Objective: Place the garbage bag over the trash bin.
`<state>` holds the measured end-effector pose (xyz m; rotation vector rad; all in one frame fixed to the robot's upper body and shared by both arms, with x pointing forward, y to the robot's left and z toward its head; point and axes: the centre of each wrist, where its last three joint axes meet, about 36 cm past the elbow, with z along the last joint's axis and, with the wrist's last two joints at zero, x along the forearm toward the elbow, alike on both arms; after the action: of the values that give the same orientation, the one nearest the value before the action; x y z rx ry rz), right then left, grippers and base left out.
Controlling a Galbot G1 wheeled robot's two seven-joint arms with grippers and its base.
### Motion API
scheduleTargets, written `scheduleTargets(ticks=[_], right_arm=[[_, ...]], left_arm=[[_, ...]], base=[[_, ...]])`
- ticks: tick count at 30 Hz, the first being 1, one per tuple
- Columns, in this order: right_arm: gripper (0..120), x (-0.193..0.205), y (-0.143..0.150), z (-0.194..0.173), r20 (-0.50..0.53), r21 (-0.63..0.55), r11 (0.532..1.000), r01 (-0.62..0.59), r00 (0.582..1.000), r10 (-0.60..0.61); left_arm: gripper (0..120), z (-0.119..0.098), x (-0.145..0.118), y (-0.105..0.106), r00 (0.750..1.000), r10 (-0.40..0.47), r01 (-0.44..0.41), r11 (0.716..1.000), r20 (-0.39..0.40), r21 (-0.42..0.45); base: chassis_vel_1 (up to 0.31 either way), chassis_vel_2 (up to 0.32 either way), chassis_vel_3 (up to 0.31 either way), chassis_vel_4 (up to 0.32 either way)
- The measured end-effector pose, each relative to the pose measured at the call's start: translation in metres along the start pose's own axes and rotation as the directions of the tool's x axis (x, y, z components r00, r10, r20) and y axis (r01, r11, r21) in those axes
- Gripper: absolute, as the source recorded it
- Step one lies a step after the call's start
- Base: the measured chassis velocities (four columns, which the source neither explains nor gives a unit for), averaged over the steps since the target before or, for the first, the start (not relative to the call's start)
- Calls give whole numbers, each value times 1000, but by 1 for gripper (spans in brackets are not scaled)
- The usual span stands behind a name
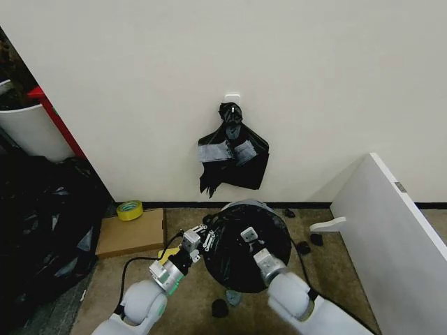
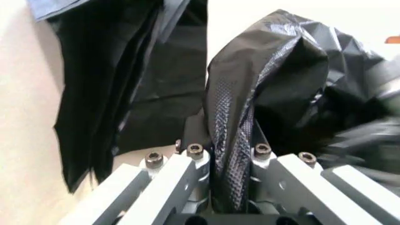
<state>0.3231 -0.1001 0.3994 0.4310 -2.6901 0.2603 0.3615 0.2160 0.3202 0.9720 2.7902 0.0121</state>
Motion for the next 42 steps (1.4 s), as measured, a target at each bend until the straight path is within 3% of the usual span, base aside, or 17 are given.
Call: scheduleTargets(ticks=[7,15,31,42], right_arm=[[0,34,9,-52,-258,-250,968,22,962,-88],[0,-2,17,-44,-364,-234,972,-14,929,-74],[0,-85,27,-35,-404,-139,985,-106,914,41],[0,-105,26,-16,-386,-87,982,-168,914,122]], left_arm=[[4,1,0,2,1000,-9,9,1000,-2,-6],[4,-6,-1,-2,1000,2,-2,1000,23,-18],[4,-14,2,-7,998,31,-30,999,55,-22],[4,-19,2,-6,996,55,-55,998,72,-5]], base=[[0,0,0,0],[0,0,0,0],[0,0,0,0],[0,0,0,0]])
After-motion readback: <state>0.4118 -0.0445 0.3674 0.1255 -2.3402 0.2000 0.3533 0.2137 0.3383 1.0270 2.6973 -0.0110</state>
